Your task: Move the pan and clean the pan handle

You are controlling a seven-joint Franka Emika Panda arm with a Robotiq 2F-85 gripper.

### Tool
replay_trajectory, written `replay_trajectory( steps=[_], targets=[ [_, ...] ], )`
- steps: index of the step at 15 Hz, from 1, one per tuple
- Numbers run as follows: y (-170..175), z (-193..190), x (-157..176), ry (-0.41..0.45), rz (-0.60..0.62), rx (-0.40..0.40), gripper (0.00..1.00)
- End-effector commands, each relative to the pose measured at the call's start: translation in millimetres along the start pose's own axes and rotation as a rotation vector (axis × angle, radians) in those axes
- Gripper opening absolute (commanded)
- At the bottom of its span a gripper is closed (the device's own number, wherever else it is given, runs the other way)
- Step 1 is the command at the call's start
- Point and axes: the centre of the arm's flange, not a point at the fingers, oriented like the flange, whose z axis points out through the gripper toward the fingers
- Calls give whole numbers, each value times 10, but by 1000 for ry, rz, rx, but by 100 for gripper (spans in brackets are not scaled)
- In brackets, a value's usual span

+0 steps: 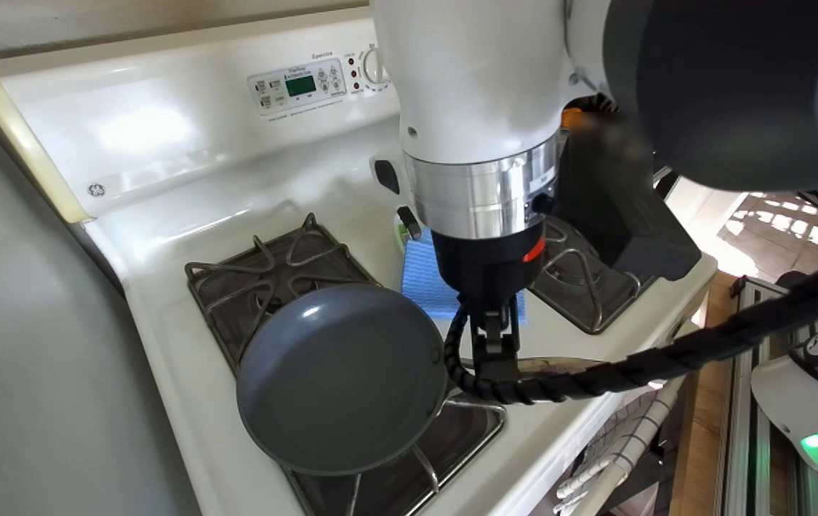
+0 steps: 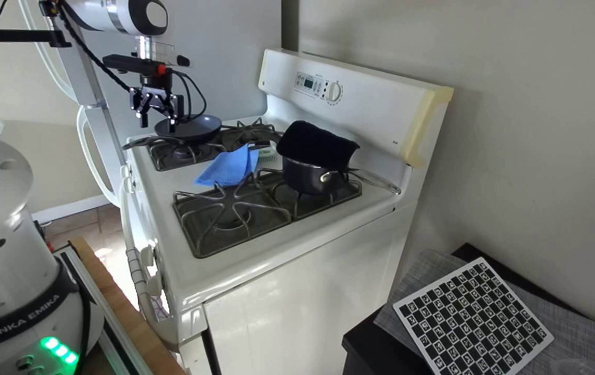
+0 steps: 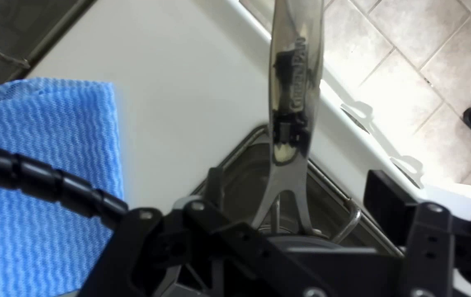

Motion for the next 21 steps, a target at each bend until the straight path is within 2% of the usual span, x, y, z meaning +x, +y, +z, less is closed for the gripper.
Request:
replay_trajectory(
  steps=[1,4,7,8,9,15,17,19,21],
  targets=[
    [43,-185,-219,8,41,-57,100],
    [163,-345,-425,33,96,-106,100],
    [387,-482,-584,95,101,-220,100],
    [480,-509,-618,128,109,-215,100],
    [329,-485,-388,85,87,-174,100],
    [455,-557,-524,105,110,-196,100],
    [781,-547,-584,109,167,-282,100],
    [1043,-546,-684,170,141,-391,100],
    [1295,-485,-745,224,131,-449,100]
  ],
)
